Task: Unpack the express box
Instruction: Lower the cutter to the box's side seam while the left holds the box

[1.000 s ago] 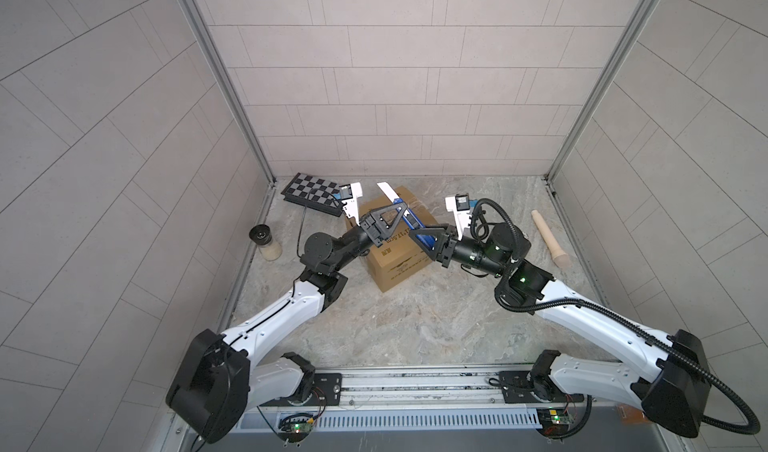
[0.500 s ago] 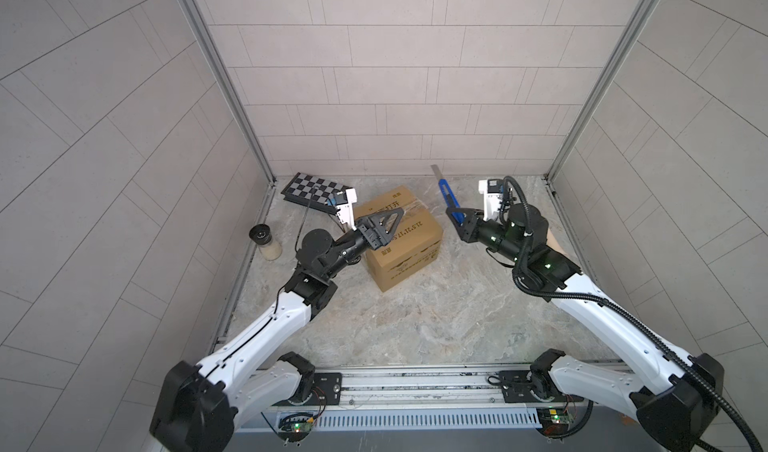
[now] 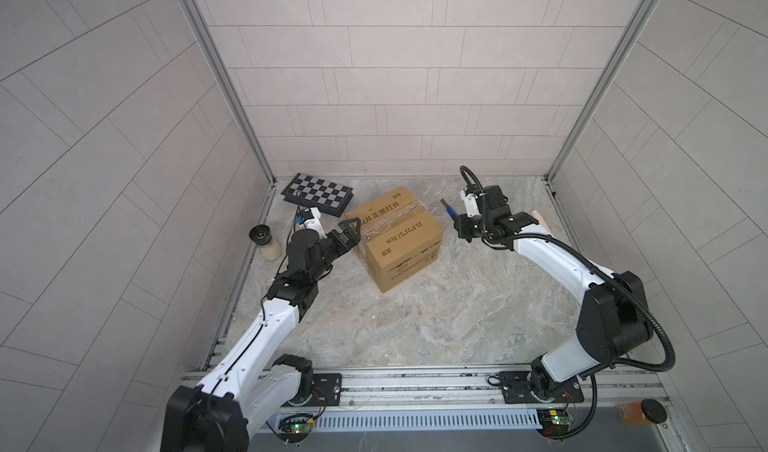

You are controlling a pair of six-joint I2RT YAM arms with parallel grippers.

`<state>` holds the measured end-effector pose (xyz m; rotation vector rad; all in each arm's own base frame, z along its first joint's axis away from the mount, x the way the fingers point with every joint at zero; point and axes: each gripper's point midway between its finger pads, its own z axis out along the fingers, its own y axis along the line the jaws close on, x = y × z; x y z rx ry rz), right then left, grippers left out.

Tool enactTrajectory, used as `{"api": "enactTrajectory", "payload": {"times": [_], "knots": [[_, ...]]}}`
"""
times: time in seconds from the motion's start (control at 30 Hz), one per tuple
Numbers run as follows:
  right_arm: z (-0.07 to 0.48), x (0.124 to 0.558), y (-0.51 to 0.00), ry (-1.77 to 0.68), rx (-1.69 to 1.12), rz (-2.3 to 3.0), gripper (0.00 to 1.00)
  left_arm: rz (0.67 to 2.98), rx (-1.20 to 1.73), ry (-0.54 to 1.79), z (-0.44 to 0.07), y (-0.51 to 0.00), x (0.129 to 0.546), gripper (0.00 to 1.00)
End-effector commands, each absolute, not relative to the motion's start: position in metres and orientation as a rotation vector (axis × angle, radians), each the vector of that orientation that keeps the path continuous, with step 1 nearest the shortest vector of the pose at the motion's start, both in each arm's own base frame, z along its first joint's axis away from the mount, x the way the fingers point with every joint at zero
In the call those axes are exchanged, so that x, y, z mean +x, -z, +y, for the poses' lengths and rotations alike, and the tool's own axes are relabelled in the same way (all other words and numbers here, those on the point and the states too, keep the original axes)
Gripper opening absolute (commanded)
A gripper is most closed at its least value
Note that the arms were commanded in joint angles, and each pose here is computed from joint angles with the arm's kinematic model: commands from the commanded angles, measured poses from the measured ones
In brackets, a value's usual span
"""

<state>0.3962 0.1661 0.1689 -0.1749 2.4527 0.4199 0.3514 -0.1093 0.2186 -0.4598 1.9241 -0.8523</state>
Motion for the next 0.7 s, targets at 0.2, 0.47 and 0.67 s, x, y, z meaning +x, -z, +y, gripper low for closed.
{"api": "enactTrajectory", "payload": {"times": [0.2,0.47,0.67], "knots": [[0.212,0.295,-0.187,-0.632,-0.406,2.457,0.0,1.893,-0.295,1.044,-0.15,-0.245,0.409,1.0],[0.169,0.235,-0.192,-0.541,-0.182,2.408,0.0,1.899,-0.186,1.112,-0.17,-0.263,0.43,1.0],[0.129,0.294,-0.221,-0.401,-0.138,2.345,0.0,1.954,-0.191,0.855,-0.137,-0.278,0.407,1.0]]}}
